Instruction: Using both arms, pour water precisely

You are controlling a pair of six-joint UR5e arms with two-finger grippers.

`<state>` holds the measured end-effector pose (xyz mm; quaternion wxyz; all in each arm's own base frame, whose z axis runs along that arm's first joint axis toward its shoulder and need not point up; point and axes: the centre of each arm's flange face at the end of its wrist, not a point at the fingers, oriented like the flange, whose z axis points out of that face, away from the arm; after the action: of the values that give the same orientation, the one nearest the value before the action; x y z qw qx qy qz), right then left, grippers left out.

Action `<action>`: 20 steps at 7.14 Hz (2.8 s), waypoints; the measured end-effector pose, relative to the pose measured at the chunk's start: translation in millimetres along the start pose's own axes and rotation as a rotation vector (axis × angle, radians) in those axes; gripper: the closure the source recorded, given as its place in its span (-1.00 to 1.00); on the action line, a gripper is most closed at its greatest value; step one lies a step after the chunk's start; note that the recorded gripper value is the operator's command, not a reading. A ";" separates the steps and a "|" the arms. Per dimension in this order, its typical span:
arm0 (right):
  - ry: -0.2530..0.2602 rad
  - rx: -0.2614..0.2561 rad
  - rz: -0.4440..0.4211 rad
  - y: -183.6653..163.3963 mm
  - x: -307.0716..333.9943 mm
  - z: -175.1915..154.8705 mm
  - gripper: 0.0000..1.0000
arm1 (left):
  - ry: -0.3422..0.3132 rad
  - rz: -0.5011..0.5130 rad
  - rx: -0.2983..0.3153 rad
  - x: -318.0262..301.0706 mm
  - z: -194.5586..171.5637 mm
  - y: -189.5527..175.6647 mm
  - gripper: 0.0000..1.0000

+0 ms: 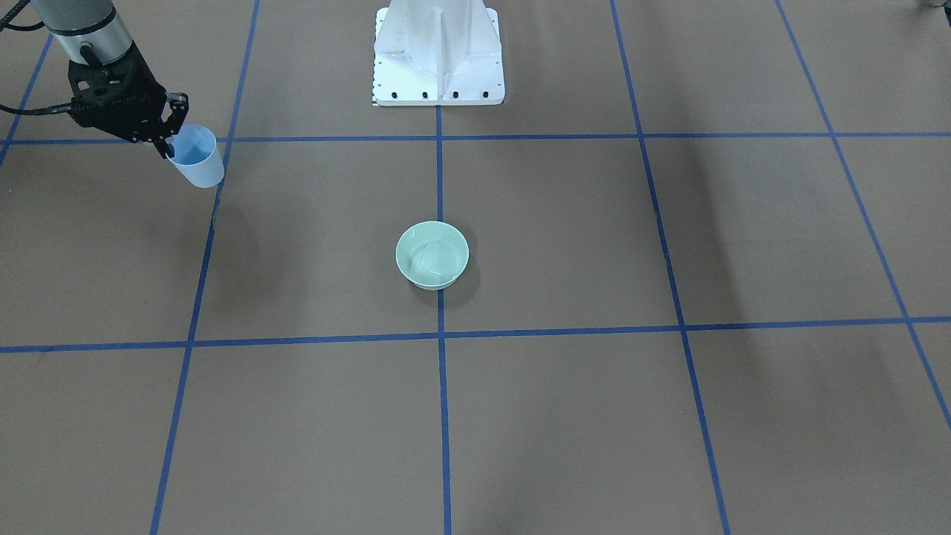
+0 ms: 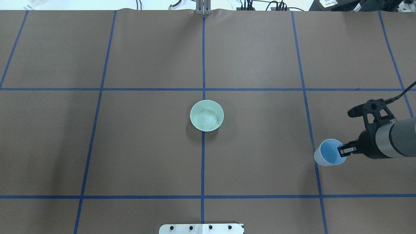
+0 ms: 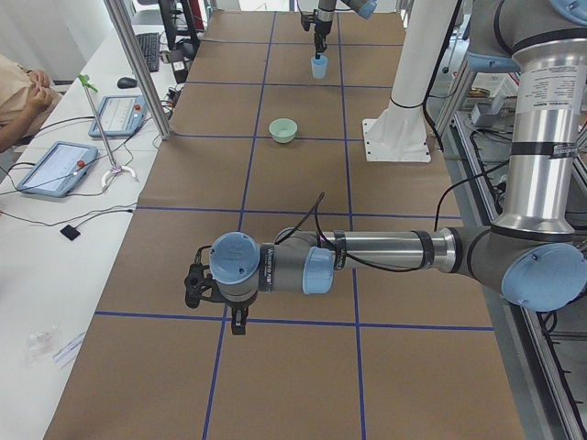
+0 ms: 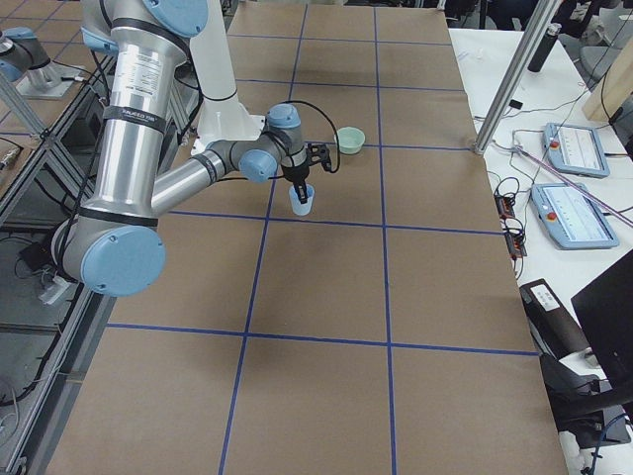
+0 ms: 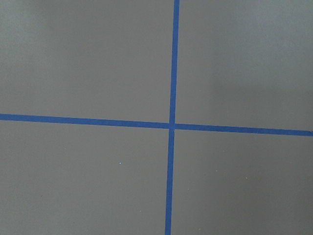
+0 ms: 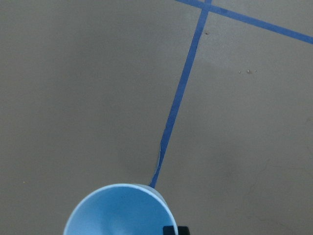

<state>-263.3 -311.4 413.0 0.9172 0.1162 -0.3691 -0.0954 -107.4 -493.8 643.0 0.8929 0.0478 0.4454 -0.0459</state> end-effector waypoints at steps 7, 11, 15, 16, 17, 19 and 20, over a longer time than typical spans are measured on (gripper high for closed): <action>-0.026 0.001 0.007 3.4 10.8 21.6 -0.98 | 0.000 -0.002 -0.001 1.1 -0.2 -1.8 -1.00; -0.122 0.039 0.078 -51.4 30.4 -13.1 -1.00 | -0.001 -0.018 0.020 16.6 -10.1 -5.8 -1.00; -0.043 0.026 0.037 -141.8 121.7 -49.2 -1.00 | 0.022 0.083 0.082 105.0 -21.2 -22.4 -1.00; -0.020 0.016 0.013 -154.4 157.8 -50.1 -1.00 | 0.038 0.141 0.102 130.1 -14.7 -25.0 -1.00; -0.011 0.004 -0.001 -160.9 197.5 -49.7 -1.00 | 0.060 0.185 0.122 152.7 -5.8 -25.5 -1.00; -0.013 -0.040 0.018 -152.6 277.1 -38.9 -1.00 | 0.147 0.207 0.136 208.7 19.2 -18.9 -1.00; -0.005 -0.064 0.039 -139.7 314.1 -30.9 -1.00 | 0.205 0.220 0.125 246.6 38.6 -10.6 -1.00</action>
<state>-31.4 -522.3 557.4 0.9212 0.0795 -0.3704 -0.0893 69.5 -518.9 468.4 0.8376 0.1563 0.5227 0.0298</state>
